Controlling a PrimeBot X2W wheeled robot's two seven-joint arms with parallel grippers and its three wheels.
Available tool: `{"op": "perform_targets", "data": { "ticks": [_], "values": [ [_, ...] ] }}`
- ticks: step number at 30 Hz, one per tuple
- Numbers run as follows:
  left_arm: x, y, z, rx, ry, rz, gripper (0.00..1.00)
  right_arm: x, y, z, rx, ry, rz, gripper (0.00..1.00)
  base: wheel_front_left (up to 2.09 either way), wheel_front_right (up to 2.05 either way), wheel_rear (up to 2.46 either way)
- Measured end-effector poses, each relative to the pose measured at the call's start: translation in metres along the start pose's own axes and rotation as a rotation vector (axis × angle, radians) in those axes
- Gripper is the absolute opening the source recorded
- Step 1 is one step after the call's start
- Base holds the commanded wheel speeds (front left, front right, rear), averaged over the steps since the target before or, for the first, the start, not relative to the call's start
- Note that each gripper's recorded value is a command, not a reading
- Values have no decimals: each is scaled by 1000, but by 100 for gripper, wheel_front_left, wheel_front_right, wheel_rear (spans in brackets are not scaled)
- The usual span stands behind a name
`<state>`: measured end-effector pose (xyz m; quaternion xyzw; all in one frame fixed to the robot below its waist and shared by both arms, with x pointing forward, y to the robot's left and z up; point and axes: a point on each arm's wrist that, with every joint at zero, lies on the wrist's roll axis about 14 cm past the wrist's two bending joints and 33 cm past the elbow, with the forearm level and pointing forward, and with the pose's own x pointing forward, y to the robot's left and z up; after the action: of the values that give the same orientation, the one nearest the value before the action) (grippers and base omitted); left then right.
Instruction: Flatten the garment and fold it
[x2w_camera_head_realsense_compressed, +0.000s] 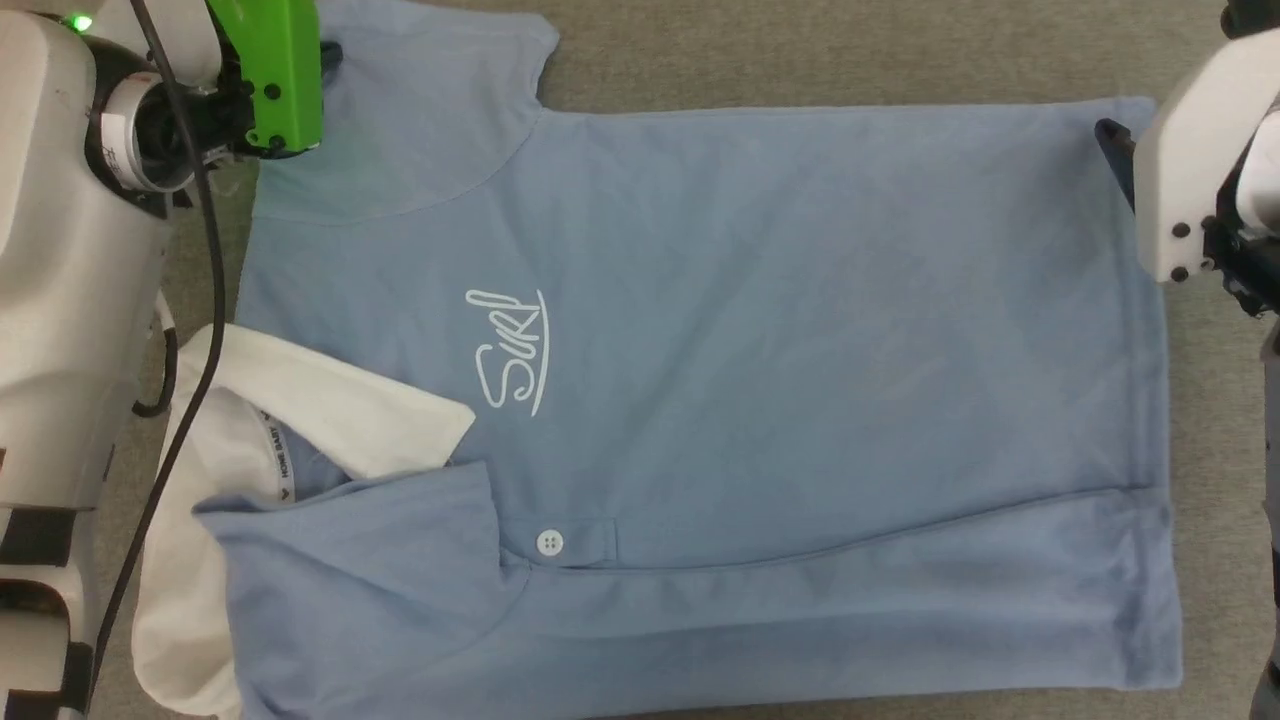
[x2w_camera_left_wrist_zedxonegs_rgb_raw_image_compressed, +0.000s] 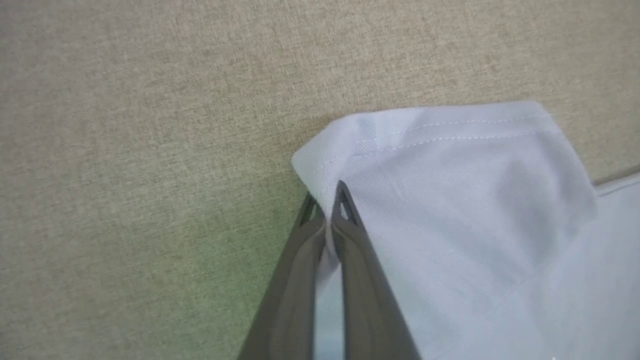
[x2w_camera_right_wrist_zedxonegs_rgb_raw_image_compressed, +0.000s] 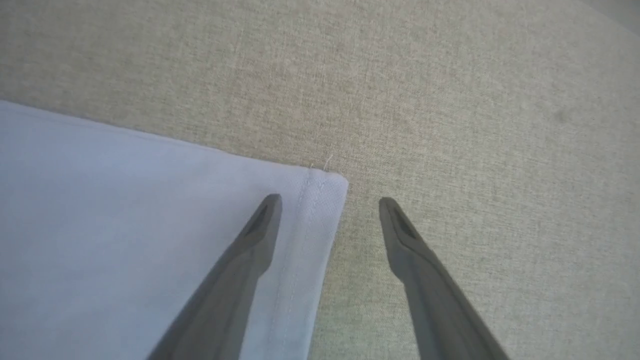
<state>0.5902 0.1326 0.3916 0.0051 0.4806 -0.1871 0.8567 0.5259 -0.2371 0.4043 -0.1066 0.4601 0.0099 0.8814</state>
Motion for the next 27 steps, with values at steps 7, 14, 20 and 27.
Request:
{"op": "perform_targets", "data": {
  "ticks": [7, 14, 20, 27],
  "values": [
    [3, 10, -4, -4, -9, 2, 0, 24, 17, -11, -37, 93, 29, 100, 0, 0, 0],
    [0, 13, -2, -9, -34, -4, 0, 29, 25, -14, -9, 119, 59, 0, 0, 0, 0],
    [-20, 4, 18, -2, -130, -29, 0, 15, 25, -8, 19, 62, 69, 0, 0, 0, 0],
    [-64, -20, 33, -11, -271, -105, 0, -17, 10, -2, 50, -55, 66, 0, 0, 0, 0]
  ]
}}
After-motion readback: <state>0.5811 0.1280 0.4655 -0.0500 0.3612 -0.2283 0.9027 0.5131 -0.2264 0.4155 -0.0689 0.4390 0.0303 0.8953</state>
